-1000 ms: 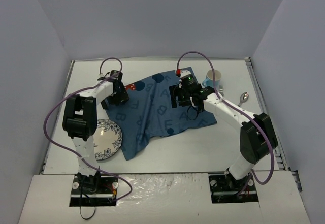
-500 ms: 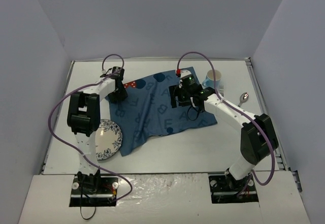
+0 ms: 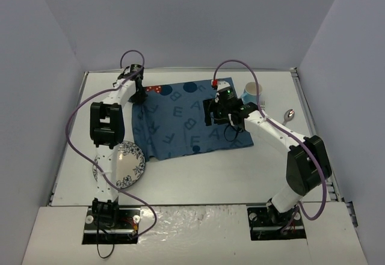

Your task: Set the dinner table for one person

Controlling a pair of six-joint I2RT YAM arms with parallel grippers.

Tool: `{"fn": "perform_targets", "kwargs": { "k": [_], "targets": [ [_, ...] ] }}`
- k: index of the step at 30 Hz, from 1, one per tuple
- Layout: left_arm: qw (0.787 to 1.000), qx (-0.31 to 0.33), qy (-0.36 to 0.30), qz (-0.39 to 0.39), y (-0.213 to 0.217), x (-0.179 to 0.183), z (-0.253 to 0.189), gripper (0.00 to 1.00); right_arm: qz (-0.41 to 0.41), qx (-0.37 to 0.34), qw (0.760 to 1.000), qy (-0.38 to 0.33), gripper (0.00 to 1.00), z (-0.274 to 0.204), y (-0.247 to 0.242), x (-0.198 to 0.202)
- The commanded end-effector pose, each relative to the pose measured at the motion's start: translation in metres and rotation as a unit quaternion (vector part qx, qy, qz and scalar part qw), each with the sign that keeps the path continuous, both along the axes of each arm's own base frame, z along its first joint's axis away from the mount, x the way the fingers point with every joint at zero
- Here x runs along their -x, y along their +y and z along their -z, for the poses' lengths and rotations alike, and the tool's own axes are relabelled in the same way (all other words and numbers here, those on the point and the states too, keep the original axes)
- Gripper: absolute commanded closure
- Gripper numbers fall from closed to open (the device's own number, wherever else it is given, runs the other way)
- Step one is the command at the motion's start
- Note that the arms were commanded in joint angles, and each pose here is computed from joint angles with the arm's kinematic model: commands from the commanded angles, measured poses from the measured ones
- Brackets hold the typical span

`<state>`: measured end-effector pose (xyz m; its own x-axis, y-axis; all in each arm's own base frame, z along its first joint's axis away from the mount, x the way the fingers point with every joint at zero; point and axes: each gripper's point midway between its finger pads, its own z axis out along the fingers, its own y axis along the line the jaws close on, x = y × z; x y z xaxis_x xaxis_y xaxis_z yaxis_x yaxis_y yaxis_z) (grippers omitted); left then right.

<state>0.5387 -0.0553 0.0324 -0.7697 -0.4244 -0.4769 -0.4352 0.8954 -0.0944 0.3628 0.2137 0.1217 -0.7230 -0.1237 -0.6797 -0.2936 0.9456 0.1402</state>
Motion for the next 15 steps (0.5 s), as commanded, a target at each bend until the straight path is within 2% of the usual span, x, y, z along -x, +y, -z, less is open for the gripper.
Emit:
{"fn": "perform_targets", "kwargs": {
  "k": [1,8,15],
  "targets": [
    [0.999,-0.048,-0.001,0.010,0.051,-0.017,-0.007,1.00,0.007,-0.027,0.999,-0.038,0.26,-0.027,0.006,-0.013],
    [0.983,-0.148,-0.042,0.099,0.087,-0.055,-0.042,1.00,0.004,-0.029,0.999,-0.034,0.27,-0.023,0.017,-0.024],
    [0.961,-0.215,-0.089,0.151,0.099,-0.089,-0.066,1.00,0.004,-0.037,0.999,-0.026,0.26,-0.014,0.031,-0.034]
  ]
}}
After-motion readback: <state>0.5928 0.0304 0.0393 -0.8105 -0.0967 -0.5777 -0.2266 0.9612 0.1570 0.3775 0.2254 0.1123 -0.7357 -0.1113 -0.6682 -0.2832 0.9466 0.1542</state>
